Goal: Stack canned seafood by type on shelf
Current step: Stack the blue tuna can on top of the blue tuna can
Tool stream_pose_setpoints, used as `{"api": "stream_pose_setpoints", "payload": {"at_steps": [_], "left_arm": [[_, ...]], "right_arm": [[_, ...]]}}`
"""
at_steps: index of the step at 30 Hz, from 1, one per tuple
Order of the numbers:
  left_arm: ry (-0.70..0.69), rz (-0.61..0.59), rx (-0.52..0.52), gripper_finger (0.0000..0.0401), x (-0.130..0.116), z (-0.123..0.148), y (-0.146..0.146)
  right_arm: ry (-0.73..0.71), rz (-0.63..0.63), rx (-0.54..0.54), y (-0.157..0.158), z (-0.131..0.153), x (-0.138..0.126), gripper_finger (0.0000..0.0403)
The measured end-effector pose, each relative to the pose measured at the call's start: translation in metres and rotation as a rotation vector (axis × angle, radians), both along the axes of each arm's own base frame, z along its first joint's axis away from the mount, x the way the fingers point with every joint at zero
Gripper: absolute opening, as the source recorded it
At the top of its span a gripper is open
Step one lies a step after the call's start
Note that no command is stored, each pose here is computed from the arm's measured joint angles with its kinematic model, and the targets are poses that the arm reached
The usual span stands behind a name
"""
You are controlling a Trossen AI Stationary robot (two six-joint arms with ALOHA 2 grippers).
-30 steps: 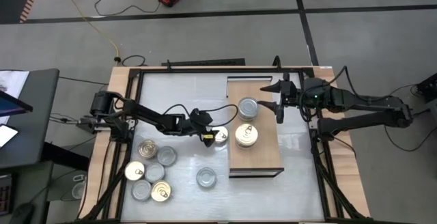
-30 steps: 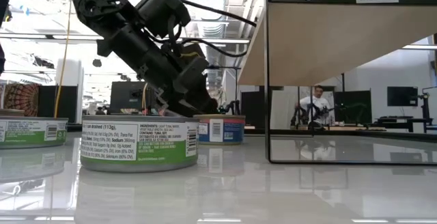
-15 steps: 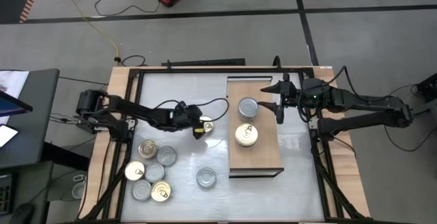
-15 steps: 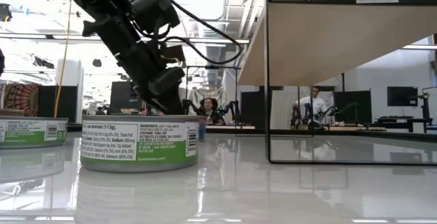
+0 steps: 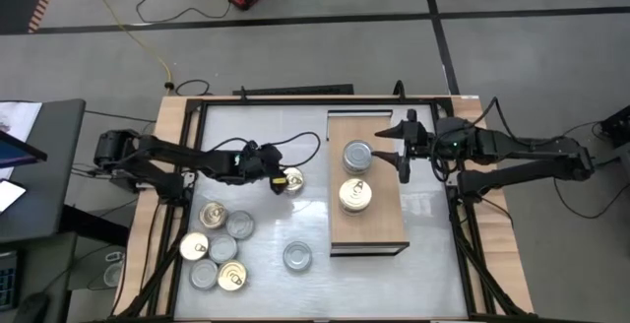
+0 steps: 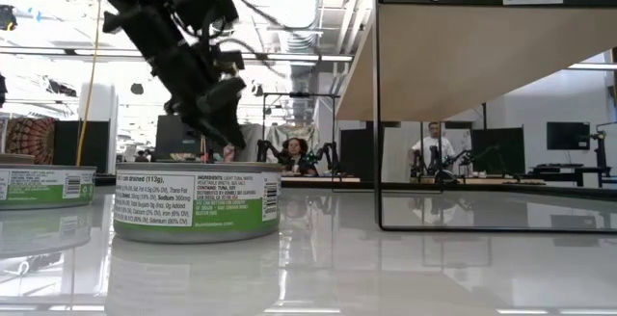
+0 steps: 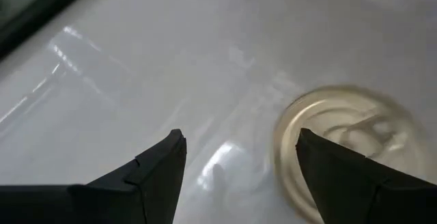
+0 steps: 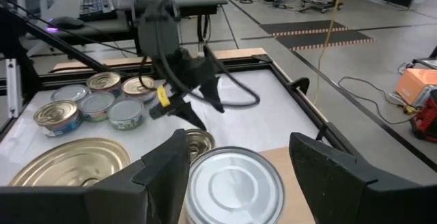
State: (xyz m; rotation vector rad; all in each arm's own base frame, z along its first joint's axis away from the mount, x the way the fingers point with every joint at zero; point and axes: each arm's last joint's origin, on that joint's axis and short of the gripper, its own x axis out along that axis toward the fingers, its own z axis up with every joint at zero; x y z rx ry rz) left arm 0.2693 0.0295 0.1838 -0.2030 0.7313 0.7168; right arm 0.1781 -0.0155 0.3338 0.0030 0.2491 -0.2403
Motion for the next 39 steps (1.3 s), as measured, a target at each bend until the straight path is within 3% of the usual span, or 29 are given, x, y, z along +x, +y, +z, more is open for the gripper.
{"api": "stream_pose_setpoints", "payload": {"at_steps": [7,11,20,27,35,39], "left_arm": [[0.029,-0.007,-0.022,0.0263,0.002,-0.013,0.0],[0.039,-0.01,-0.047,0.024,0.001,-0.014,0.002],[0.046,-0.009,-0.199,0.0125,-0.001,-0.019,0.012],[0.058,-0.05,-0.239,0.0015,-0.002,-0.019,0.019],[0.066,-0.036,-0.296,0.0001,-0.007,-0.019,0.034],[0.149,0.013,-0.288,0.0,-0.016,-0.026,0.042]], "right_arm": [[0.001,-0.004,-0.007,0.0,0.0,0.0,0.0276],[0.002,-0.004,-0.009,-0.001,0.0,0.0,0.0276],[0.001,-0.004,-0.01,0.0,0.0,0.0,0.0276],[0.002,-0.003,-0.013,0.0,0.0,0.0,0.0276],[0.002,-0.003,-0.013,0.0,0.0,0.0,0.0276],[0.003,-0.003,-0.012,0.0,0.0,0.0,0.0276]]}}
